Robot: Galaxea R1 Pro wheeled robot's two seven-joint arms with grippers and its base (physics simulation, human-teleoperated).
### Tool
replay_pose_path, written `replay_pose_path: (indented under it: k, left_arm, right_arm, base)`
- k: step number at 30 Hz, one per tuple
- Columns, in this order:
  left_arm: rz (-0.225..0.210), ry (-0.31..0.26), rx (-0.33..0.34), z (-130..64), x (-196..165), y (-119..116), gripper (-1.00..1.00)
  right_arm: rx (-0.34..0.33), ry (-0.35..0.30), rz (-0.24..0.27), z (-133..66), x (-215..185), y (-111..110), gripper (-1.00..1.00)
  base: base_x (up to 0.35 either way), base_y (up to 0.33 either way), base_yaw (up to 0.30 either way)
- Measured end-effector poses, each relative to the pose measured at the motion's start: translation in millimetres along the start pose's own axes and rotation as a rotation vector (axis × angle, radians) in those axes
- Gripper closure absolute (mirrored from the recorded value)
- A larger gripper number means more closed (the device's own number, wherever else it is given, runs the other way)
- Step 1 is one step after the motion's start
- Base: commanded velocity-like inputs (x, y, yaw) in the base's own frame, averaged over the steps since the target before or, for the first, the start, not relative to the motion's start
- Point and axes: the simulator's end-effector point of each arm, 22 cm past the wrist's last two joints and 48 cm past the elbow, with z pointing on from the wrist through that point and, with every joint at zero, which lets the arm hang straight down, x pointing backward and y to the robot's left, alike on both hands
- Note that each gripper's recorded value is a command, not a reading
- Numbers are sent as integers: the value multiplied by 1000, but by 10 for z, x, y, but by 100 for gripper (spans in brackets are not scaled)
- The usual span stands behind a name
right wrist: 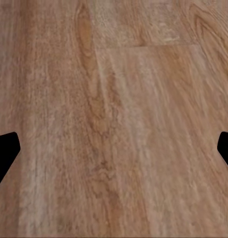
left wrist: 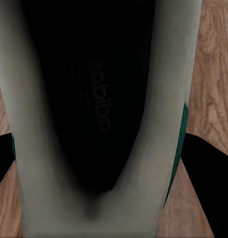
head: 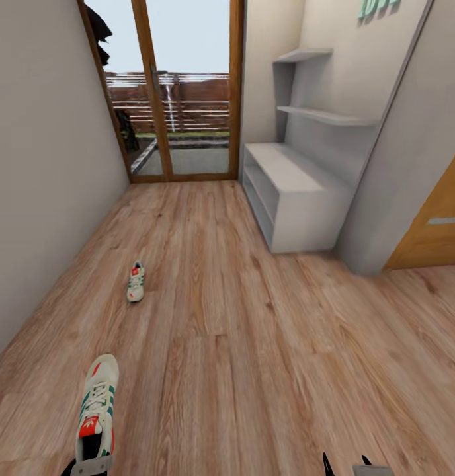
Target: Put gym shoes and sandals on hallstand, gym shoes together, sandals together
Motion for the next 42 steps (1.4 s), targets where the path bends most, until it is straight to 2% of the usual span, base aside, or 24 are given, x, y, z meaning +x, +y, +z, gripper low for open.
replay_pose_path:
  k: [31, 42]
  left_arm:
    - [1, 1, -1, 1, 4, 6, 100]
    - [1, 1, -1, 0, 5, 8, 100]
  right_arm:
    - [1, 3, -1, -3, 13, -12, -100]
    - [3, 3, 0, -2, 13, -16, -100]
  base:
    - [340, 0, 8]
    - [340, 0, 218]
